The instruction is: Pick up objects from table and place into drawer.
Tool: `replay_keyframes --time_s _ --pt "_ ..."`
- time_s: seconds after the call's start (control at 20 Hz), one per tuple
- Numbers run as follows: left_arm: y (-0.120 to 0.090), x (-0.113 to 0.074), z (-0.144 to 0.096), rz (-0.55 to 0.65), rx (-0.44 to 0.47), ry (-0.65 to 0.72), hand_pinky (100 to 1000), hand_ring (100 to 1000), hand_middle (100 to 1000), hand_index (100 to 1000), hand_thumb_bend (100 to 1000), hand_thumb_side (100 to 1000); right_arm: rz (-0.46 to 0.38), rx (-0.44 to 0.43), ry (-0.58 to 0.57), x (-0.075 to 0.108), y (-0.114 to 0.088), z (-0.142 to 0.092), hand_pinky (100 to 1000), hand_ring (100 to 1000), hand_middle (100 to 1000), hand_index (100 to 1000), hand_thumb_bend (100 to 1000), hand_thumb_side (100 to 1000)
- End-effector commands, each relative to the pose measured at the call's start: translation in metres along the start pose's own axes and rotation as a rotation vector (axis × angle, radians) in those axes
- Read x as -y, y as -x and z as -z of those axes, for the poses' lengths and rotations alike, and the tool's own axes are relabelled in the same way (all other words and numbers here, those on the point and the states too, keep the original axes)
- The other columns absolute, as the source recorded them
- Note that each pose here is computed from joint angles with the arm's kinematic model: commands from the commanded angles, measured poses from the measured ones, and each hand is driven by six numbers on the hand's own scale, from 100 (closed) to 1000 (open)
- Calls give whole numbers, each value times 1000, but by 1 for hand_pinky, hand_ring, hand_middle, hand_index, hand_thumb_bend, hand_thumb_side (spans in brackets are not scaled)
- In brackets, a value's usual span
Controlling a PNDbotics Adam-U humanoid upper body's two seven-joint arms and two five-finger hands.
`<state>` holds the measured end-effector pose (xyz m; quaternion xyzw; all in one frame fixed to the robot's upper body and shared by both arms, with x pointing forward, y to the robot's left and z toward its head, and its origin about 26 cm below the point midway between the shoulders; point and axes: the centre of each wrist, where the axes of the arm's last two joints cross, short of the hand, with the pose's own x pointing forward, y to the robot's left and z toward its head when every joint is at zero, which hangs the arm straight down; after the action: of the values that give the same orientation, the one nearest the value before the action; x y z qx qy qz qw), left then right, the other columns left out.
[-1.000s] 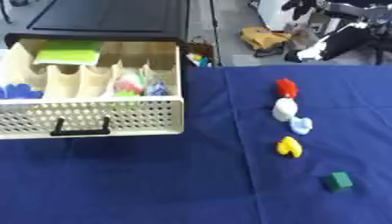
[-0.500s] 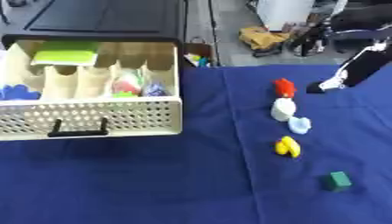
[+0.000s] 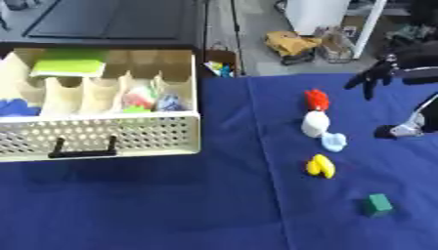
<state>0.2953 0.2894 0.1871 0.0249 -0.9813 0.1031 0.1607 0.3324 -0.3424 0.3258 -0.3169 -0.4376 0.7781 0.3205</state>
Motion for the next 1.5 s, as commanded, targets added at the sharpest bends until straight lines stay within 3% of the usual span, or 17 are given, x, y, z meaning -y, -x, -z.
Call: replay_keyframes --time_s 0.05,0.35,0.95,1.2,1.5 --pt "-4 0 9 1 32 18 425 584 632 812 268 950 -44 -20 -14 10 -3 -19 741 795 676 1000 431 326" --pt "-4 0 9 0 35 15 425 584 632 812 267 950 -20 -2 -52 -4 -10 -19 756 803 673 1000 465 296" --pt "-4 1 11 -2 39 12 424 584 631 812 264 949 38 5 -131 -29 -12 -11 781 809 683 1000 350 216" --pt "-4 1 11 -2 40 13 424 583 631 812 265 948 45 9 -149 -36 -14 -10 787 841 777 1000 447 258" --pt "-4 1 11 0 42 13 422 584 631 812 263 946 46 1 -171 -41 -20 -10 781 857 779 1000 480 278"
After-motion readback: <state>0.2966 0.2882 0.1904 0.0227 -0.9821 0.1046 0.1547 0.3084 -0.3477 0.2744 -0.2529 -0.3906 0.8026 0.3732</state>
